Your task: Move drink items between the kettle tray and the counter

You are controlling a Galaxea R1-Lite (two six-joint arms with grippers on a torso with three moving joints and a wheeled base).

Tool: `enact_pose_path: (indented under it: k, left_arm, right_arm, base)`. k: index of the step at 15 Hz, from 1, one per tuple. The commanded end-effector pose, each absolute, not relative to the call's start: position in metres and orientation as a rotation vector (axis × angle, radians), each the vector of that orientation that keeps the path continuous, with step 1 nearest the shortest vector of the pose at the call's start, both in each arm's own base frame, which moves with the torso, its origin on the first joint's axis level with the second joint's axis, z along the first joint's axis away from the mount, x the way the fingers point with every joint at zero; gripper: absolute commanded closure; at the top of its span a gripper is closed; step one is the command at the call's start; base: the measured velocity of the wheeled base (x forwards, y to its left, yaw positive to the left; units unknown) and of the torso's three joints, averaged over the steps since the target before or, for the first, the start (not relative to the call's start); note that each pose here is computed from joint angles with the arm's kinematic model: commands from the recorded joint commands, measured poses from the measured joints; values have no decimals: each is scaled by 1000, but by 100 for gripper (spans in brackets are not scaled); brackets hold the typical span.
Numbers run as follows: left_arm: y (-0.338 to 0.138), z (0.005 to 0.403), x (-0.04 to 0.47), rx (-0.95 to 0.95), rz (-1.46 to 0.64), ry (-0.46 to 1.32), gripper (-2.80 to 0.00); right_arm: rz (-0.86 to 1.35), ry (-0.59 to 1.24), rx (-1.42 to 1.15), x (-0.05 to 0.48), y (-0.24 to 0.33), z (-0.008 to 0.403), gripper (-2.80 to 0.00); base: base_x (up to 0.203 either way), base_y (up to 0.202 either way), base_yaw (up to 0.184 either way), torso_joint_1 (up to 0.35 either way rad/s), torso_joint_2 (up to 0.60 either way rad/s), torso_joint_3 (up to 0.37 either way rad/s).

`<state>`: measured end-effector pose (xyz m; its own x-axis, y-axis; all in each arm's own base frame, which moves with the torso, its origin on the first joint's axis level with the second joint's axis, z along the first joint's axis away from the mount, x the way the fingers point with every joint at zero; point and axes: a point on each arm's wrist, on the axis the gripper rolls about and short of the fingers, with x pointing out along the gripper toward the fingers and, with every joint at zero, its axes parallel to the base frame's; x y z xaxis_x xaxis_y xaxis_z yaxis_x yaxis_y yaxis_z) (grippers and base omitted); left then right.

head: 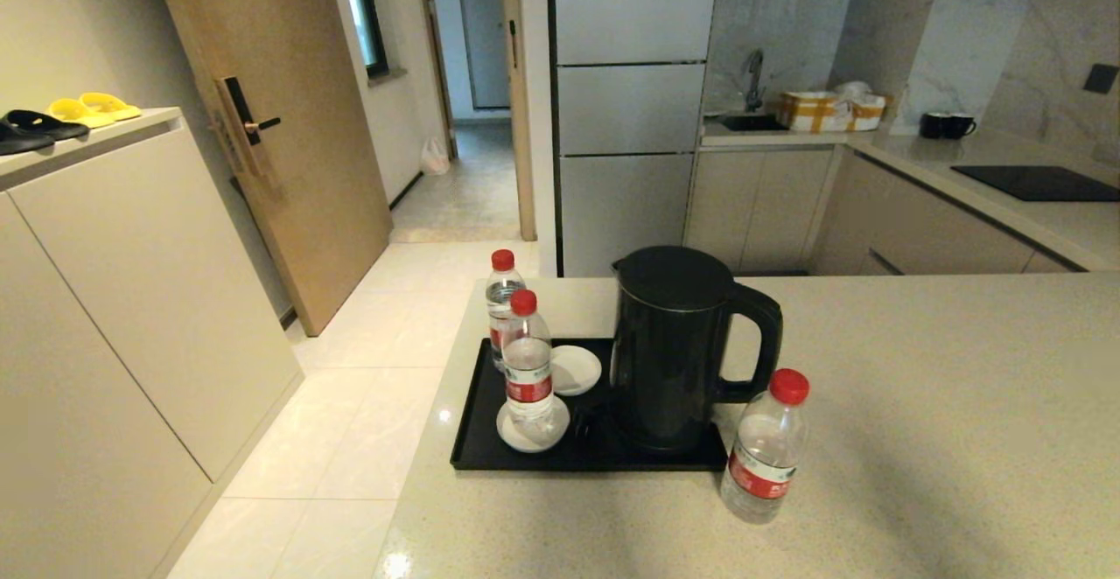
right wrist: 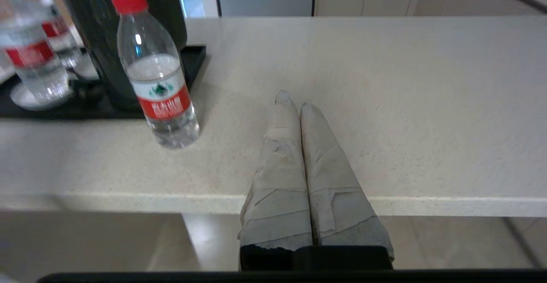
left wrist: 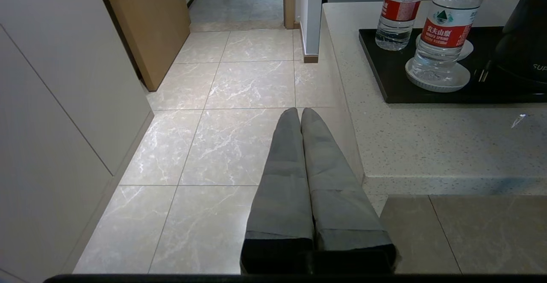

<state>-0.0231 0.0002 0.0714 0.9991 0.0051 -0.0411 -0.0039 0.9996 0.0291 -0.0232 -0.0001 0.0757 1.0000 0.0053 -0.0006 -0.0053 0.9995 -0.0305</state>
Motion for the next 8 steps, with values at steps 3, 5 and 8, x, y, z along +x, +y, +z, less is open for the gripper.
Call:
enact_pose_path:
  k: [3, 5, 8]
  left_arm:
    - [0, 71, -23, 29, 6, 43, 0]
    - [0, 71, -23, 29, 6, 43, 0]
    - [0, 71, -23, 31, 5, 43, 0]
  right_arm:
    - [6, 5, -25, -23, 0, 75, 0]
    - [6, 5, -25, -23, 0, 75, 0]
    - [6, 4, -25, -23, 0, 75, 0]
  base:
    - [0, 0, 0, 0, 0, 0]
    - [0, 0, 0, 0, 0, 0]
    - [0, 0, 0, 0, 0, 0]
